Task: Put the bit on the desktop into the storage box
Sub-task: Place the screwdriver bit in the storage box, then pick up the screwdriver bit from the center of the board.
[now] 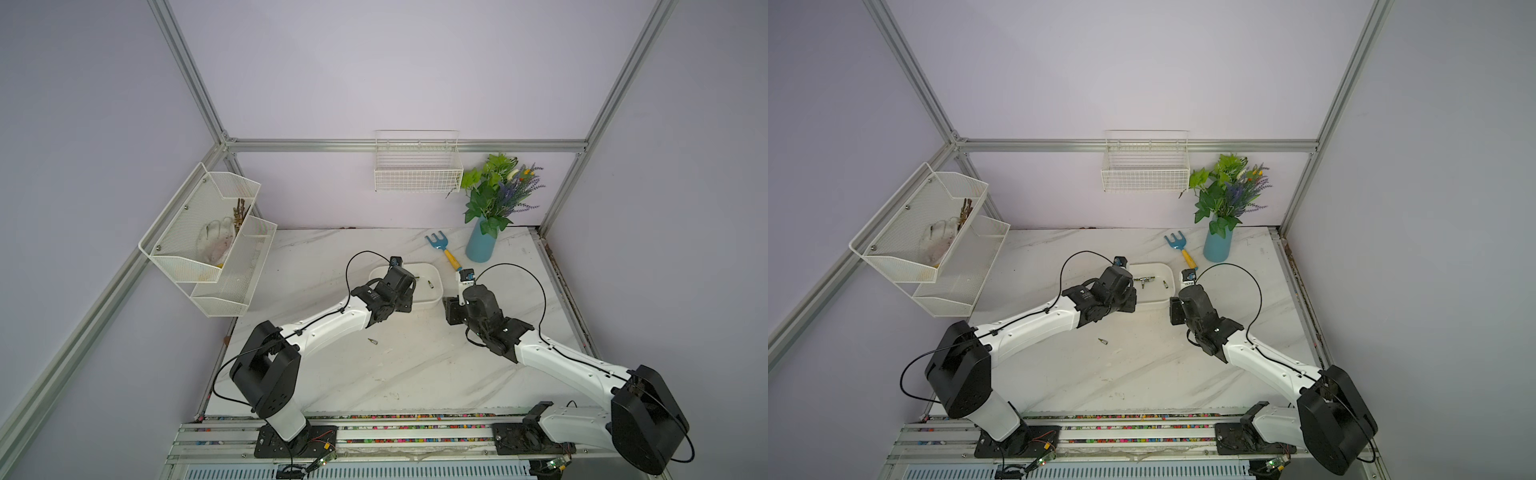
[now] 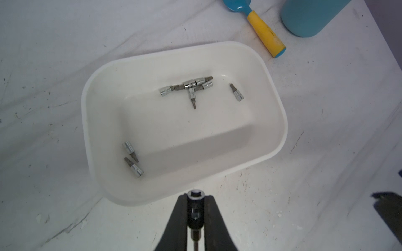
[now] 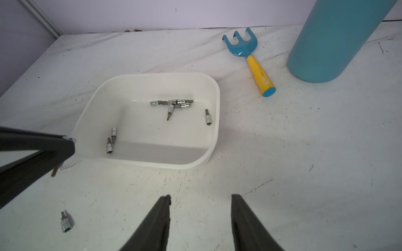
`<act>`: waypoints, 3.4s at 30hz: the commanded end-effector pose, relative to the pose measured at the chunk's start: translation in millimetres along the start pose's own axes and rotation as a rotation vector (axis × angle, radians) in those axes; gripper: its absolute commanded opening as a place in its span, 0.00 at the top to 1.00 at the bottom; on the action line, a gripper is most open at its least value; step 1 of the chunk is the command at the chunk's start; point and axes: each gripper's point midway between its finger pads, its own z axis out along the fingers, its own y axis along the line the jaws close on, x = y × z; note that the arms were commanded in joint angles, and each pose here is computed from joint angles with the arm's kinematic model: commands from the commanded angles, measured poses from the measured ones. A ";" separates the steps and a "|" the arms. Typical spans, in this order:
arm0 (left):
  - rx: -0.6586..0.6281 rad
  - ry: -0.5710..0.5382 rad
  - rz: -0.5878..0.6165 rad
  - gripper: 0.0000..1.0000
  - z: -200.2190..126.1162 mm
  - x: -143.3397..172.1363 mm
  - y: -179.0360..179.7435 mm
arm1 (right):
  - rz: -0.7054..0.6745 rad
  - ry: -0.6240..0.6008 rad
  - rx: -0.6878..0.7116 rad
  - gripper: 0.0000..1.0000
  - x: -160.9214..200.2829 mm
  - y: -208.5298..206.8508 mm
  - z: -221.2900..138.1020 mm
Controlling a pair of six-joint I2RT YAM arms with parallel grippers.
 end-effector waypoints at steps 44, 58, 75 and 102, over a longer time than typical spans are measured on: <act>-0.216 -0.317 -0.221 0.00 -111.8 36.8 174.1 | -0.113 0.335 -0.501 0.54 62.9 156.8 19.1; -0.289 -0.430 -0.233 0.00 -128.2 49.8 197.3 | -0.258 0.448 -0.488 0.60 109.9 216.5 36.9; -0.311 -0.462 -0.250 0.00 -135.3 51.1 203.6 | -0.377 0.538 -0.391 0.66 144.6 227.5 61.6; -0.308 -0.448 -0.244 0.00 -131.0 51.8 202.2 | -0.451 0.567 -0.297 0.74 160.7 219.1 79.3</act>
